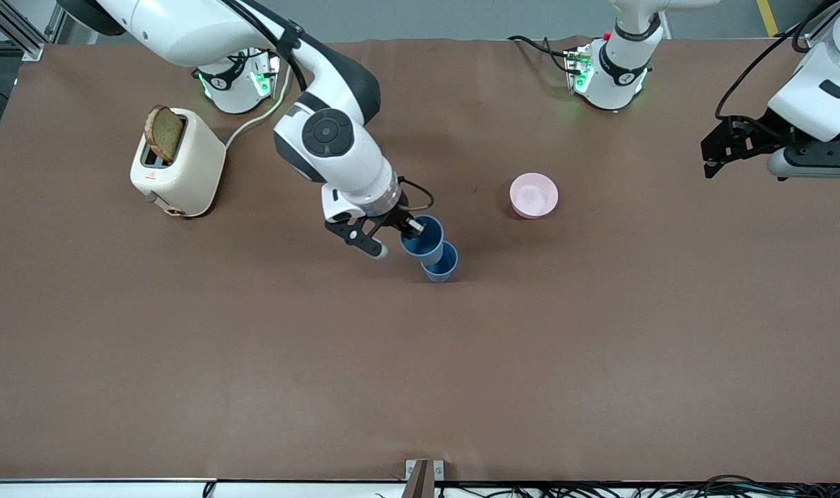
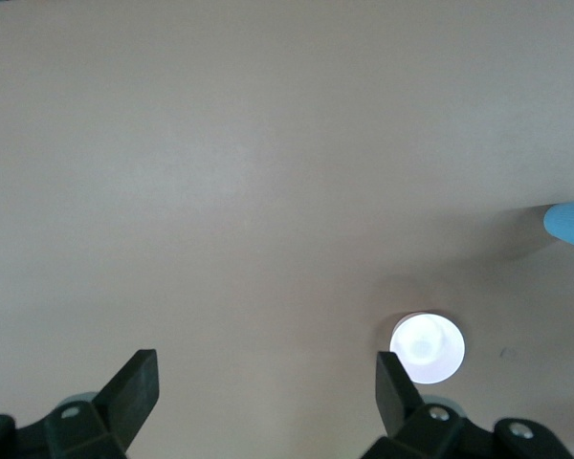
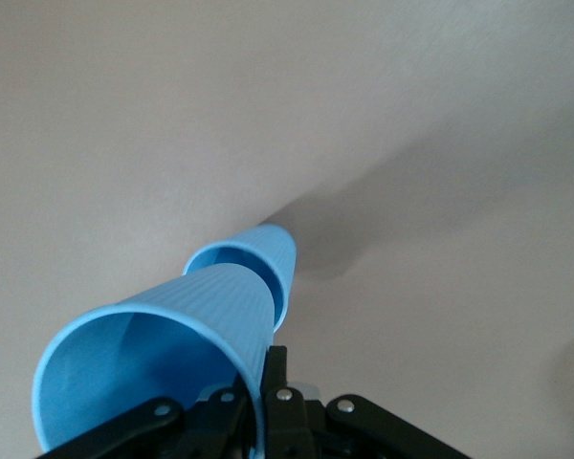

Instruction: Stack blue cups with both arms

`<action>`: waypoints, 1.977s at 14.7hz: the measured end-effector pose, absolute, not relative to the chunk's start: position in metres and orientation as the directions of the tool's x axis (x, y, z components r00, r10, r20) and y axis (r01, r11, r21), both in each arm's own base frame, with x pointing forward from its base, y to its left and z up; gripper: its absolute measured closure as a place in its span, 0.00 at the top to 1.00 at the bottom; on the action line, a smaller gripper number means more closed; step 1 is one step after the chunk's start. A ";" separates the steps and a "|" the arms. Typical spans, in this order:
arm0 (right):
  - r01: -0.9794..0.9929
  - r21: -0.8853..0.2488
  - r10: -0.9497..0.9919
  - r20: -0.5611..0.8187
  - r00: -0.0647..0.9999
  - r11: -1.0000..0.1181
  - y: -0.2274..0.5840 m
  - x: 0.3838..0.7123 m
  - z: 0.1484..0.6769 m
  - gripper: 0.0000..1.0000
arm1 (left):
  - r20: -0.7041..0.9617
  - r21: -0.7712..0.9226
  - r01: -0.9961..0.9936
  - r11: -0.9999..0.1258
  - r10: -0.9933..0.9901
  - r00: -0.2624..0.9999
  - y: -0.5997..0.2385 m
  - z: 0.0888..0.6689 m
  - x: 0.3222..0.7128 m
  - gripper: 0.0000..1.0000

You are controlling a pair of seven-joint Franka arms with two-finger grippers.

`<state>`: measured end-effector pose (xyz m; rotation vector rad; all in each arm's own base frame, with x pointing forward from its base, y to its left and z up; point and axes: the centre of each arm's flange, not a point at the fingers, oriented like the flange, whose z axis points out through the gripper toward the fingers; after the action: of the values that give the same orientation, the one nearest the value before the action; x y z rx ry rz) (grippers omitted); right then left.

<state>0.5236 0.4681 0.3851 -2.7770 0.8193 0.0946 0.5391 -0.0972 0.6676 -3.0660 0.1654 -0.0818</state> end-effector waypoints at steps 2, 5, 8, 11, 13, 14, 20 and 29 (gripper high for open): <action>-0.527 -0.209 -0.513 -0.120 0.850 -0.824 0.481 0.514 0.381 0.05 | 0.059 -0.062 -0.098 -0.993 -0.101 0.993 -0.093 0.675 0.531 1.00; -0.518 -0.193 -0.510 -0.093 0.855 -0.833 0.490 0.507 0.368 0.05 | 0.072 -0.060 -0.095 -0.994 -0.100 0.992 -0.091 0.683 0.522 1.00; -0.514 -0.214 -0.508 -0.088 0.857 -0.831 0.491 0.513 0.359 0.05 | 0.061 -0.061 -0.094 -0.994 -0.098 0.993 -0.090 0.683 0.520 1.00; -0.501 -0.211 -0.496 -0.076 0.865 -0.840 0.494 0.511 0.355 0.05 | 0.056 -0.062 -0.100 -0.993 -0.104 0.993 -0.084 0.683 0.520 1.00; -0.488 -0.206 -0.486 -0.064 0.872 -0.848 0.496 0.509 0.351 0.05 | 0.057 -0.064 -0.114 -0.991 -0.117 0.991 -0.065 0.686 0.520 1.00; -0.483 -0.202 -0.482 -0.058 0.874 -0.852 0.497 0.508 0.347 0.05 | 0.058 -0.065 -0.122 -0.990 -0.126 0.990 -0.057 0.688 0.520 1.00; -0.472 -0.189 -0.473 -0.043 0.880 -0.861 0.498 0.509 0.335 0.24 | 0.060 -0.066 -0.134 -0.989 -0.138 0.989 -0.051 0.690 0.518 1.00; -0.355 -0.084 -0.363 0.110 0.926 -0.931 0.396 0.577 0.420 1.00 | 0.048 -0.066 -0.160 -0.985 -0.163 0.985 -0.063 0.684 0.519 1.00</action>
<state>0.5770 0.3961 0.4199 -3.0211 0.5633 -0.1901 0.5188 -0.0632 0.6841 -3.0680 0.2493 -0.0817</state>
